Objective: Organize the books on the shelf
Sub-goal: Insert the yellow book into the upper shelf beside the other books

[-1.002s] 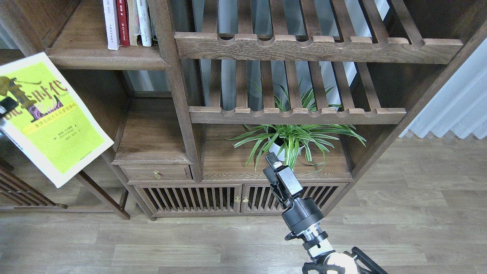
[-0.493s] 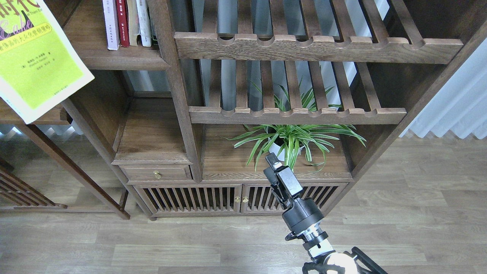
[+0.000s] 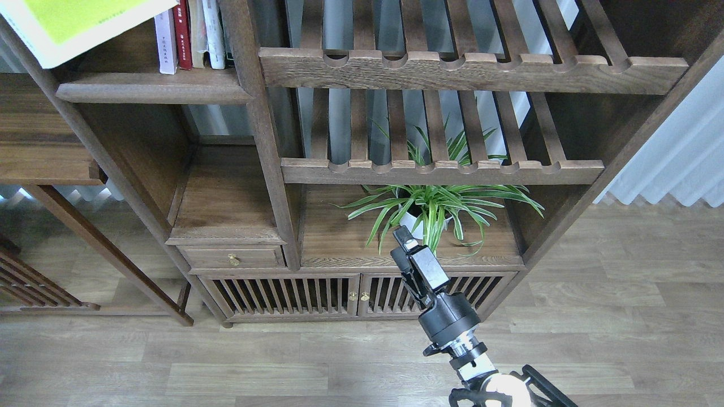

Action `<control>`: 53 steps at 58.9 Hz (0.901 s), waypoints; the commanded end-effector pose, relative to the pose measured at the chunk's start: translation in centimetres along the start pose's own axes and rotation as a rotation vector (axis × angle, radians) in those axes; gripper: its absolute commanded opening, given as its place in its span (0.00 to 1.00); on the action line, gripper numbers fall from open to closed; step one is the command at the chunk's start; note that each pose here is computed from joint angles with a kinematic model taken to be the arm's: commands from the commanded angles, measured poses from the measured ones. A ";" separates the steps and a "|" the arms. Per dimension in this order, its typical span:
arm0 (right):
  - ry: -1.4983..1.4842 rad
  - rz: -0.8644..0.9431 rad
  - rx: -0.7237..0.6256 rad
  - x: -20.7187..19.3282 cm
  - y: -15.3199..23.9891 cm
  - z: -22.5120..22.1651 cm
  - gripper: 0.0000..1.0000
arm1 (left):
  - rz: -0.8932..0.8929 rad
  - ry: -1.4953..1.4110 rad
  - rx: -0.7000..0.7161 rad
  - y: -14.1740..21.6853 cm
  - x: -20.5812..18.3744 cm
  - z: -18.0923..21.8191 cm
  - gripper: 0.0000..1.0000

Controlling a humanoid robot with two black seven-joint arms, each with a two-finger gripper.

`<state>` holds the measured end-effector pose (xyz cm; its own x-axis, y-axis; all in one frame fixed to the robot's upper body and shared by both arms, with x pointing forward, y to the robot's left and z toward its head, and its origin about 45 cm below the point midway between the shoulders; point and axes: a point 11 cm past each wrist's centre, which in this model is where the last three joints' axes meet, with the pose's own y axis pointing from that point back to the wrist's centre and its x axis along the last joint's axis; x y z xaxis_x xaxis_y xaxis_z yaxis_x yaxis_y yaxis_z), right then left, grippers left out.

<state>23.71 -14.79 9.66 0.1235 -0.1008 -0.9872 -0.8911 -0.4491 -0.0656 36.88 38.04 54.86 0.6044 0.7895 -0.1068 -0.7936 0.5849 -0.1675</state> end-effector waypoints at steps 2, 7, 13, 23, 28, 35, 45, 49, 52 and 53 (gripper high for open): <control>-0.001 0.001 0.002 0.0 0.0 0.0 0.98 | 0.007 -0.015 0.001 0.0 0.1 0.6 0.02; -0.001 0.001 0.002 0.0 0.0 0.0 0.98 | 0.038 -0.022 0.032 0.5 1.0 0.8 0.02; 0.000 0.000 0.000 0.0 0.0 0.0 0.98 | 0.076 -0.042 0.062 1.3 1.9 1.3 0.02; 0.000 -0.002 0.000 0.0 -0.1 0.0 0.98 | 0.128 -0.057 0.032 1.9 3.4 2.7 0.02; 0.000 -0.001 -0.001 0.0 0.0 0.0 0.98 | 0.155 -0.068 0.037 2.1 4.3 2.6 0.02; 0.000 -0.001 -0.001 0.0 0.0 0.0 0.98 | 0.180 -0.078 0.054 1.3 5.5 1.5 0.02; -0.001 -0.003 -0.001 -0.1 -0.1 0.0 0.98 | 0.223 -0.092 0.056 0.2 7.4 0.2 0.01; -0.001 -0.003 -0.001 -0.1 -0.1 0.0 0.98 | 0.205 -0.080 0.051 -0.9 7.1 -0.4 0.00; -0.001 -0.003 -0.001 -0.1 -0.1 0.0 0.98 | 0.192 -0.079 0.053 -1.7 6.9 -0.8 0.00; -0.001 -0.003 -0.001 -0.1 -0.1 0.0 0.98 | 0.189 -0.081 0.056 -2.0 6.9 -1.0 0.00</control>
<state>23.80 -14.74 9.73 0.1256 -0.0991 -0.9871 -0.8904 -0.4501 -0.0681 41.50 43.45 54.13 0.4191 0.9065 -0.0511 -0.9054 0.4130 -0.0982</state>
